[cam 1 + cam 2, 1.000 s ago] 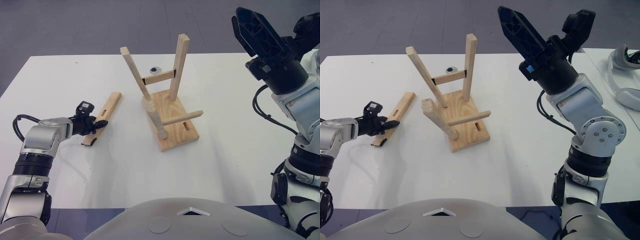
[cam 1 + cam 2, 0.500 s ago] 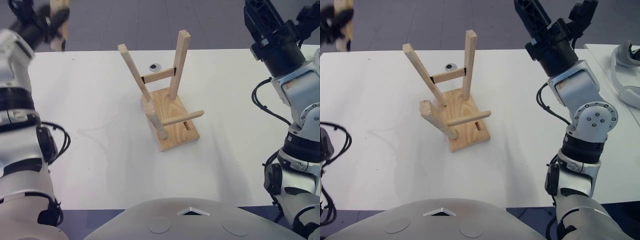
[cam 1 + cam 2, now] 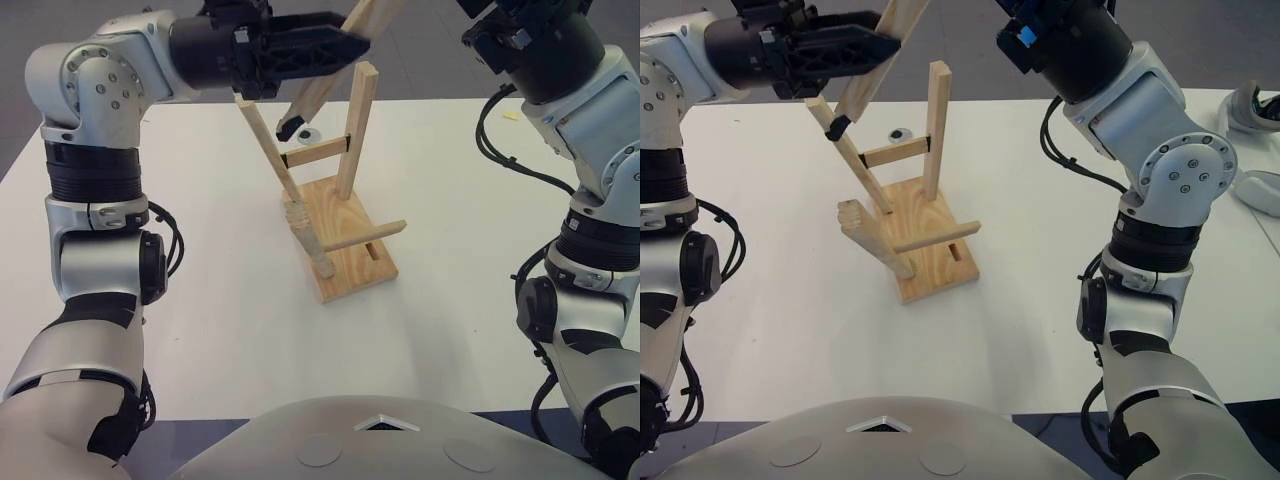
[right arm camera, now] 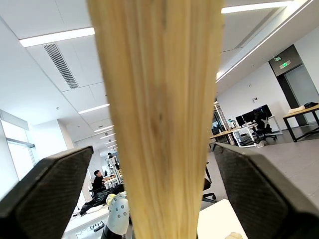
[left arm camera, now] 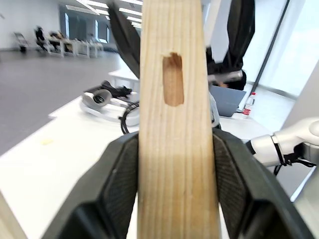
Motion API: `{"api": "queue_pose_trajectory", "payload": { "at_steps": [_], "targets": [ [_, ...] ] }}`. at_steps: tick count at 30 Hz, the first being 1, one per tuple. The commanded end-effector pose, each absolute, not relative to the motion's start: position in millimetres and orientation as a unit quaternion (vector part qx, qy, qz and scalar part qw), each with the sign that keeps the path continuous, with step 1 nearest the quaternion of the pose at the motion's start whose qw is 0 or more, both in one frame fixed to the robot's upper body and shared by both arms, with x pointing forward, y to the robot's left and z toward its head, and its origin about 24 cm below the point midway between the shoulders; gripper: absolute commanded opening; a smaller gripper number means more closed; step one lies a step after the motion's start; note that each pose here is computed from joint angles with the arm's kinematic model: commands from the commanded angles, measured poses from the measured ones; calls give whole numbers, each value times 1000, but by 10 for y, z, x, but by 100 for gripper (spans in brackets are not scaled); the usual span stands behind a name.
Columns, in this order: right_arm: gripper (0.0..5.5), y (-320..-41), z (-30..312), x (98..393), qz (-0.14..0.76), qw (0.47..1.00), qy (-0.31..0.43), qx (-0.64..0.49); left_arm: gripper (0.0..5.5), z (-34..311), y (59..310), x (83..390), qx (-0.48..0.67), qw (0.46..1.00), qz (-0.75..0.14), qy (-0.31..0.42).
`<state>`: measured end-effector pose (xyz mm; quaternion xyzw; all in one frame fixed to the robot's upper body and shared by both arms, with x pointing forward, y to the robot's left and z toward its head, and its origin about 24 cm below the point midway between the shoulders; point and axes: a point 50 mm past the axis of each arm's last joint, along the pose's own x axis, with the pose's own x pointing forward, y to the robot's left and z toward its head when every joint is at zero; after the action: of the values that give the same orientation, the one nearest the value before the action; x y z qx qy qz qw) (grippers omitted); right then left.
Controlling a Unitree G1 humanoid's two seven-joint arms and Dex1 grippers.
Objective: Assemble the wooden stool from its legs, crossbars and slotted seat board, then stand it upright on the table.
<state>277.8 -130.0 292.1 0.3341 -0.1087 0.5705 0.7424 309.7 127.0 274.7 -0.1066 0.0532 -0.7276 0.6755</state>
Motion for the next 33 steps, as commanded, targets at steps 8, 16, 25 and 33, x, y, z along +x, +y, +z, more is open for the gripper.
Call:
{"api": "queue_pose_trajectory", "payload": {
  "at_steps": [8, 16, 25, 33],
  "targets": [
    [299, -1345, 2880, 2721, 585, 723, -104, 352, 204, 2735, 1391, 3077, -129, 658, -737, 90],
    [207, -1346, 2849, 2717, 580, 725, -101, 358, 204, 2708, 1412, 3075, -139, 658, -734, 96],
    [207, -1369, 2837, 2781, 576, 748, -88, 318, 294, 2600, 1495, 3081, -135, 694, -701, 96],
    [205, -1719, 2628, 3042, 533, 834, -15, 142, 431, 2392, 1967, 3073, -134, 779, -608, 79]
  ]
}}
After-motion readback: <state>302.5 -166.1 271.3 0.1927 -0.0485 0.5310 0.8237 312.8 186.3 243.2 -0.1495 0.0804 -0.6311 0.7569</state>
